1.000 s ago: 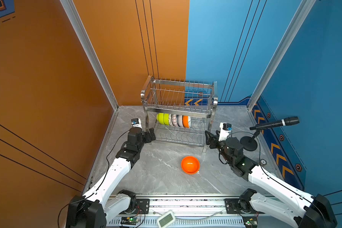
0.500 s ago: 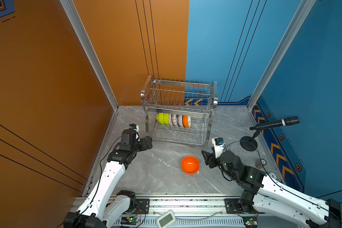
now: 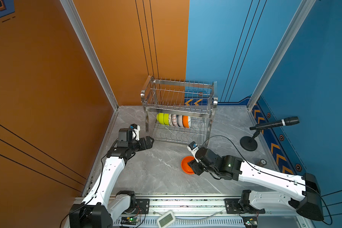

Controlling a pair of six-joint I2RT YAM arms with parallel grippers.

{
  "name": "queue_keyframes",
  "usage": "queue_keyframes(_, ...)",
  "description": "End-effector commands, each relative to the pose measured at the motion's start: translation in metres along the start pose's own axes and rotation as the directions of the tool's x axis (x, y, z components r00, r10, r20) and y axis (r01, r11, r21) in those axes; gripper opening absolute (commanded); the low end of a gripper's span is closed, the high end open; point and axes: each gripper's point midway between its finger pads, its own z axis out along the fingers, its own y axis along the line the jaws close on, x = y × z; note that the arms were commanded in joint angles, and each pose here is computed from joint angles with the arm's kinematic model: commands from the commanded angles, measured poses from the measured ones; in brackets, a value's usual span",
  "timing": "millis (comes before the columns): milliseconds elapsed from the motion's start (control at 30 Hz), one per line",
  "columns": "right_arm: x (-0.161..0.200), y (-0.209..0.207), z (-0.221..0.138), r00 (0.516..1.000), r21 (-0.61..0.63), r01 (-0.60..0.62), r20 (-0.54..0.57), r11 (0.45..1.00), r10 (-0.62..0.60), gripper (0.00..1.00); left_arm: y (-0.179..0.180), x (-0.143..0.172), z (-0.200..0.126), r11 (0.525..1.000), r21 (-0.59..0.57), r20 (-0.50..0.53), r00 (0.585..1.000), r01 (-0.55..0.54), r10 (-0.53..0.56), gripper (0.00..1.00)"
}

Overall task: Load bowls into a dish rack
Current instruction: Pick up the bowl from the center of the table.

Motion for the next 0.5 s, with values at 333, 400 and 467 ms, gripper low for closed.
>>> queue_keyframes(333, 0.031, 0.024, 0.036, 0.951, -0.028, 0.114, -0.288, 0.993, -0.117, 0.48, 0.005, -0.006, -0.006, 0.998, 0.032, 0.069, 0.996, 0.054, -0.056, 0.98)
queue_keyframes(400, 0.034, 0.025, 0.043, 0.942, -0.022, 0.120, -0.314, 0.992, -0.121, 0.46, 0.009, -0.007, -0.007, 0.998, 0.020, 0.078, 0.995, 0.061, -0.063, 0.98)
queue_keyframes(467, 0.037, 0.027, 0.048, 0.934, -0.022, 0.124, -0.335, 0.992, -0.124, 0.44, 0.012, -0.007, -0.007, 0.998, 0.011, 0.083, 0.994, 0.069, -0.070, 0.98)
